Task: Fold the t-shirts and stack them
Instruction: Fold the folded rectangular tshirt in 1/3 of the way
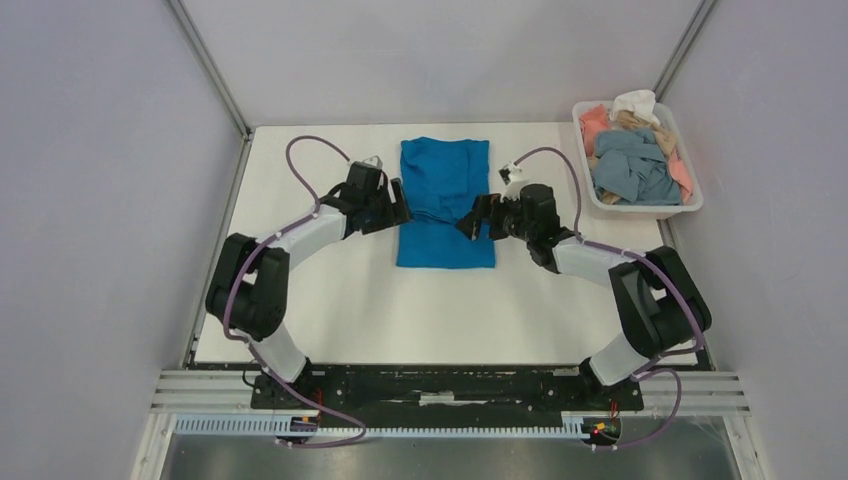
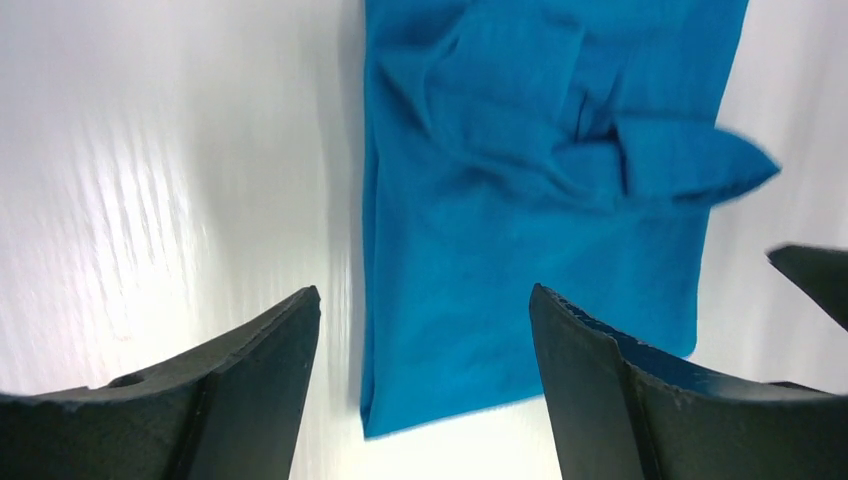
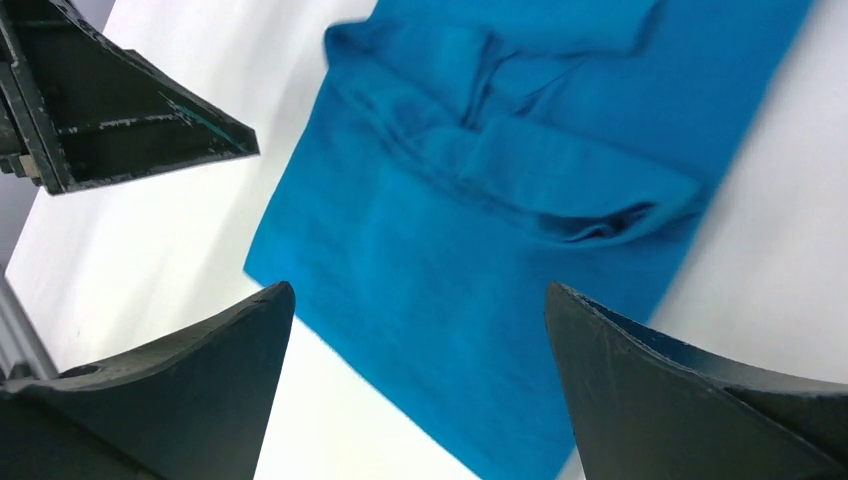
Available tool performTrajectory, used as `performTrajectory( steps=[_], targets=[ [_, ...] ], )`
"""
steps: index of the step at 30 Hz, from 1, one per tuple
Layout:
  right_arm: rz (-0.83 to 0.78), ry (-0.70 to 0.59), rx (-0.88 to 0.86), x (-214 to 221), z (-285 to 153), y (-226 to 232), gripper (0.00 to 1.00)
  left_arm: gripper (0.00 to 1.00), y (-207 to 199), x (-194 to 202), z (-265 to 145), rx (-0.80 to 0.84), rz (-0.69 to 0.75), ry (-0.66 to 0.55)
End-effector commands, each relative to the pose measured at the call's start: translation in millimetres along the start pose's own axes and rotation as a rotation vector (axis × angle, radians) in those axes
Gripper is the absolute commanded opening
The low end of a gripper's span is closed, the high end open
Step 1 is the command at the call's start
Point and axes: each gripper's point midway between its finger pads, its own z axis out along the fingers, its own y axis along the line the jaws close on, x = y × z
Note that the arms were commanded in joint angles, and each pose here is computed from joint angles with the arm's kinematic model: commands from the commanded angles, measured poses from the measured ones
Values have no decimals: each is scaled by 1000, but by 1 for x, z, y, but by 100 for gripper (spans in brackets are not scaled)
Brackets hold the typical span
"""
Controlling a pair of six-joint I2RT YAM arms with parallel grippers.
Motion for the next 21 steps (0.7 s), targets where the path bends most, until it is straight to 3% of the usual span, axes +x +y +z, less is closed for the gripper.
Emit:
performTrajectory(
  steps=[1, 9, 21],
  targets=[
    [-64, 46, -130, 13, 18, 32, 98, 83, -21, 26, -21, 166, -44, 25],
    [-32, 96, -63, 13, 71, 10, 98, 84, 4, 59, -37, 116, -79, 34],
    [-71, -12, 59, -48, 149, -39, 98, 85, 13, 71, -38, 91, -84, 55]
  ],
)
